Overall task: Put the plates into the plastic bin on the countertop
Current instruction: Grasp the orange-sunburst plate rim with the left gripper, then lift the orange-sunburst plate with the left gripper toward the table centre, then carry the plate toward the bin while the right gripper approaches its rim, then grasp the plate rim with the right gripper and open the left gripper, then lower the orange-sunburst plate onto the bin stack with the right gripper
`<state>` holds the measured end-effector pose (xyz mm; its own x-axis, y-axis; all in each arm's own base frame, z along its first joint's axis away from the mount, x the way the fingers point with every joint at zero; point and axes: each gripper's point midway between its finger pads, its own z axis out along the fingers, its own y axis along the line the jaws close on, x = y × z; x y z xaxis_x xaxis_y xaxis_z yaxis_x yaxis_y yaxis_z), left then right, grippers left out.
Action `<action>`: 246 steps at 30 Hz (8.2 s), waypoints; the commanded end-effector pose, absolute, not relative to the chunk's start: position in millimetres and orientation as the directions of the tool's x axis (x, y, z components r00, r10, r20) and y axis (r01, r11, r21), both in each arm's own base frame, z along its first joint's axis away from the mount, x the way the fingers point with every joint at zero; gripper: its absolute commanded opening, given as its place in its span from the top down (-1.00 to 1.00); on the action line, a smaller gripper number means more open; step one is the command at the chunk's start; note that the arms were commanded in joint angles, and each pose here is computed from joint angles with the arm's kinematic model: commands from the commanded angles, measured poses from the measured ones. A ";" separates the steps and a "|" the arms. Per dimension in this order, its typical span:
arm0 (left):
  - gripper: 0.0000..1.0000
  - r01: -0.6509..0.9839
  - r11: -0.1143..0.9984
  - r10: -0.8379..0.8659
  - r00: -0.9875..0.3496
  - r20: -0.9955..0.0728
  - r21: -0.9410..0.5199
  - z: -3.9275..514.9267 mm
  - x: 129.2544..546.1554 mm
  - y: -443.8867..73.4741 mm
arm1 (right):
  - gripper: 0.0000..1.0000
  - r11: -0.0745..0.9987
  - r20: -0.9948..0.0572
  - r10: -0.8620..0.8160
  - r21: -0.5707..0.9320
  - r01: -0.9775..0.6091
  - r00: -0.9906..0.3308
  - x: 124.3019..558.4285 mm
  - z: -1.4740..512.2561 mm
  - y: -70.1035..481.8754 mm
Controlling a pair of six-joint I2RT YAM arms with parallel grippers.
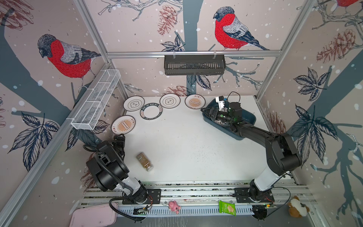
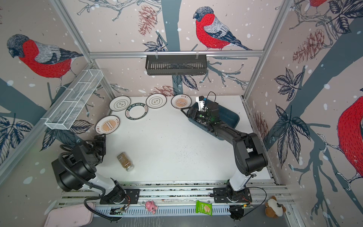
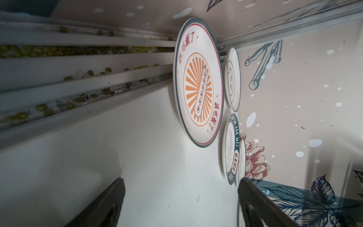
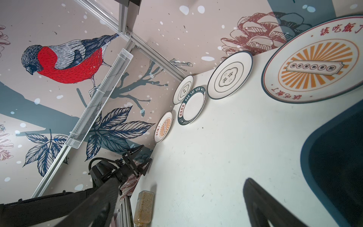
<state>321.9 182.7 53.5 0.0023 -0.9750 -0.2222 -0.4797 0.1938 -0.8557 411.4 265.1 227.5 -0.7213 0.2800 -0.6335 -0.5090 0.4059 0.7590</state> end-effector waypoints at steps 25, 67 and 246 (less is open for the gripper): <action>-0.72 -0.529 0.194 -0.976 -0.020 -0.217 -0.826 38.3 361.1 196.7 | -0.99 0.471 -0.705 0.187 0.676 -0.567 -0.685 432.7 202.7 303.0; 0.72 -0.543 0.045 -0.993 0.067 -0.097 -0.838 8.4 389.0 189.2 | -0.99 0.666 -0.695 0.232 0.623 -0.409 -0.680 463.9 172.7 263.8; -0.92 0.620 0.593 -0.248 -0.468 -0.849 -0.515 277.8 331.2 -294.9 | 0.58 0.648 -0.369 0.644 0.728 0.222 -0.670 483.5 81.0 56.6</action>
<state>330.8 -296.1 273.6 -0.4805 -0.2432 -0.8426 0.6179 0.5880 -0.5221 480.0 59.0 79.3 -0.6752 0.6522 -0.3445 0.2330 0.6318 0.7393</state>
